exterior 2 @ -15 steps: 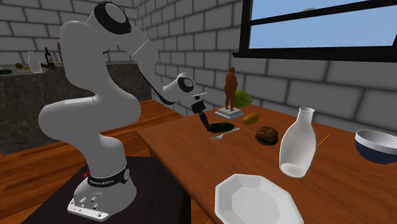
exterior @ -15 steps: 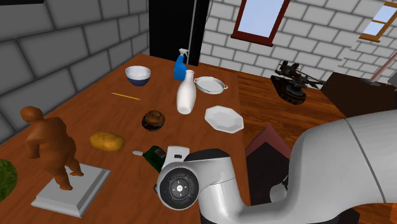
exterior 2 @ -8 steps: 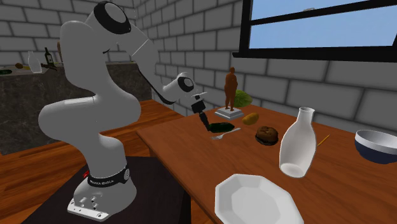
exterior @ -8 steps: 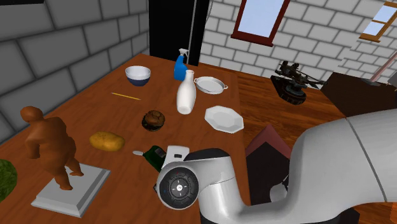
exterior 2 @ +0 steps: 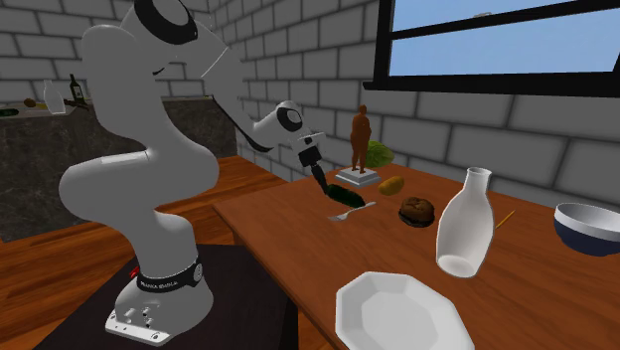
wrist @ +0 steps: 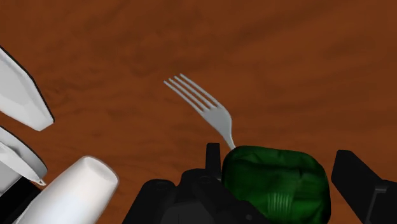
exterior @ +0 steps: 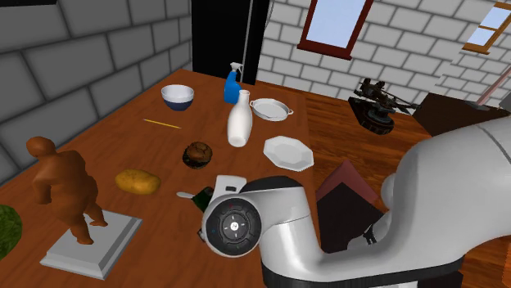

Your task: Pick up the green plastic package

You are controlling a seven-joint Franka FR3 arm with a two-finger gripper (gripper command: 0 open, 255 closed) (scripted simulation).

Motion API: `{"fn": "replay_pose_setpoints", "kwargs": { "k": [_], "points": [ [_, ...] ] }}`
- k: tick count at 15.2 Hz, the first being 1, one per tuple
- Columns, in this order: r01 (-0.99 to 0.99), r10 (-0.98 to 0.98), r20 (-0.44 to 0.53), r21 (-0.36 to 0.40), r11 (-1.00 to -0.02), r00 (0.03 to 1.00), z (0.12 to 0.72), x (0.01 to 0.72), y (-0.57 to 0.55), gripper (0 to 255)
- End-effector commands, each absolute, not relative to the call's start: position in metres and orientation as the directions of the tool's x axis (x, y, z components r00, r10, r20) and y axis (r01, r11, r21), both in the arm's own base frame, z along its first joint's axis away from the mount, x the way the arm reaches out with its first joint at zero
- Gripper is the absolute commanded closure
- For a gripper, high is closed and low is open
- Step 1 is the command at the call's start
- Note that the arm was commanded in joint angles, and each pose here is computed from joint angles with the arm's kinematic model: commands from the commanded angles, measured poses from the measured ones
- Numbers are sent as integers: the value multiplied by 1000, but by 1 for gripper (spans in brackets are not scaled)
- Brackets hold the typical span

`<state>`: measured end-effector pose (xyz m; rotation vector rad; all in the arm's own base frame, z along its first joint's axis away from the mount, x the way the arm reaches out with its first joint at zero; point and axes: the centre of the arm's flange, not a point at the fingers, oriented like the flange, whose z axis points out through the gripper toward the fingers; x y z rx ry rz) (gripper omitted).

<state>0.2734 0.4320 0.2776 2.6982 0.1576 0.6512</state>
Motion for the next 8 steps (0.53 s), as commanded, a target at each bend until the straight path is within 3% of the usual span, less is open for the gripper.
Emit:
{"fn": "replay_pose_setpoints", "kwargs": {
  "k": [1, 8],
  "points": [
    [23, 189, 420, 369, -929, 888, 288, 274, 432, 255],
    [23, 189, 420, 369, -929, 888, 315, 274, 432, 255]
  ]
}}
